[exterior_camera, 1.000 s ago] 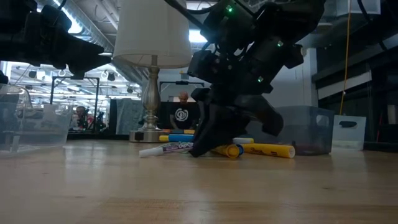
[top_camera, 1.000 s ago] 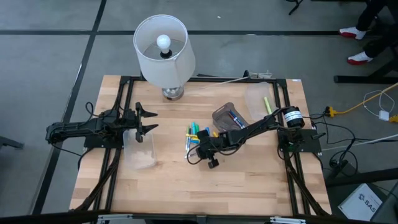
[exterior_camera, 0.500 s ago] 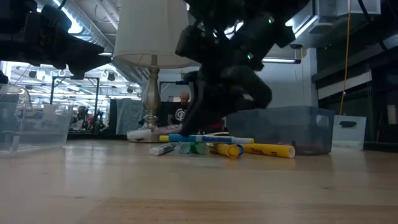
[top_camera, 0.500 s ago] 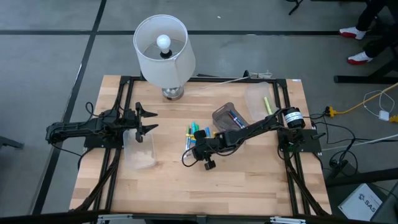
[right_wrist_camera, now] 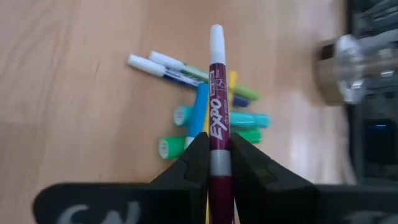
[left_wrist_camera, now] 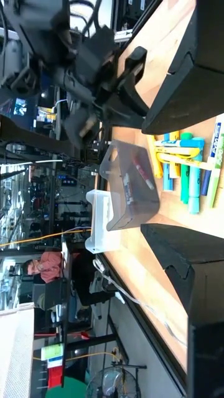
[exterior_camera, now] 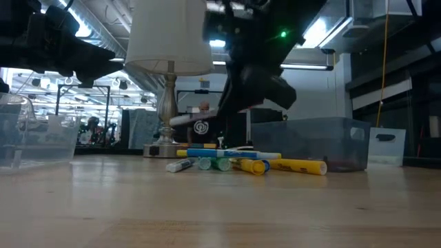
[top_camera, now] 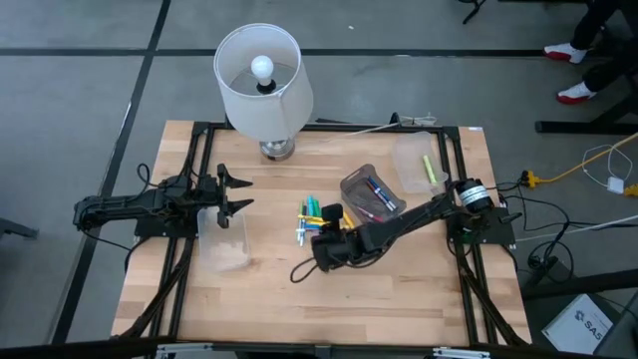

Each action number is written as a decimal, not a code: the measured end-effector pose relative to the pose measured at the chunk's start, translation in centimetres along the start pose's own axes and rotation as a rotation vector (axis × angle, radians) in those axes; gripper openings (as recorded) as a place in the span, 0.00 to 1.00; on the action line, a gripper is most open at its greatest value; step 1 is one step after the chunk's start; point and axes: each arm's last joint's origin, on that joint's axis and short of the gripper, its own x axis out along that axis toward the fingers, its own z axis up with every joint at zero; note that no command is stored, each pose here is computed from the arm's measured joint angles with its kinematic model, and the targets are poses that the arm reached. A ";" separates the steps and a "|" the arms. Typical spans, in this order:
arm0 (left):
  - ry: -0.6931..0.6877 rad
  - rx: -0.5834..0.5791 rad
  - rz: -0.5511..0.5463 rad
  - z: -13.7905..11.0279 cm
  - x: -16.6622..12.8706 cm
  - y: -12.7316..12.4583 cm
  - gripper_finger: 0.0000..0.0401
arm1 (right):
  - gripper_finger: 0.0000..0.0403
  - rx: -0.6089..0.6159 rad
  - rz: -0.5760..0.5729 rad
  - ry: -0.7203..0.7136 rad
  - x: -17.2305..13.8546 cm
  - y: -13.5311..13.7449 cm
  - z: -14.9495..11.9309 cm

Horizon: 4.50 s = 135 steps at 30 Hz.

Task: Pick & Place Markers
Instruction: Put the violet marker pen into the black bin

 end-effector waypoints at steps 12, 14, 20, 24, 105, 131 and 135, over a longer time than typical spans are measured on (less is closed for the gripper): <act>0.000 0.000 0.000 0.0 0.0 0.0 0.60 | 0.11 -0.024 -0.242 -0.044 -2.7 1.1 1.2; 0.001 0.001 0.000 0.0 0.0 0.0 0.60 | 0.11 -0.020 -0.271 -0.045 -2.9 1.2 1.3; 0.000 0.000 0.000 0.0 0.0 0.0 0.60 | 0.11 0.020 -0.303 -0.032 -2.9 1.2 1.0; 0.000 0.000 0.000 0.0 0.0 0.0 0.60 | 0.11 0.056 -0.323 -0.007 -2.9 1.1 0.5; 0.000 0.001 0.000 0.0 0.0 0.0 0.60 | 0.11 0.734 -0.236 0.238 -6.9 -8.6 -15.0; 0.000 0.000 0.000 0.0 0.0 0.0 0.60 | 0.11 0.939 0.085 0.111 -2.8 -9.3 -19.4; 0.000 0.000 0.000 0.0 0.0 0.0 0.60 | 0.11 0.948 0.114 0.118 -2.6 -9.5 -19.5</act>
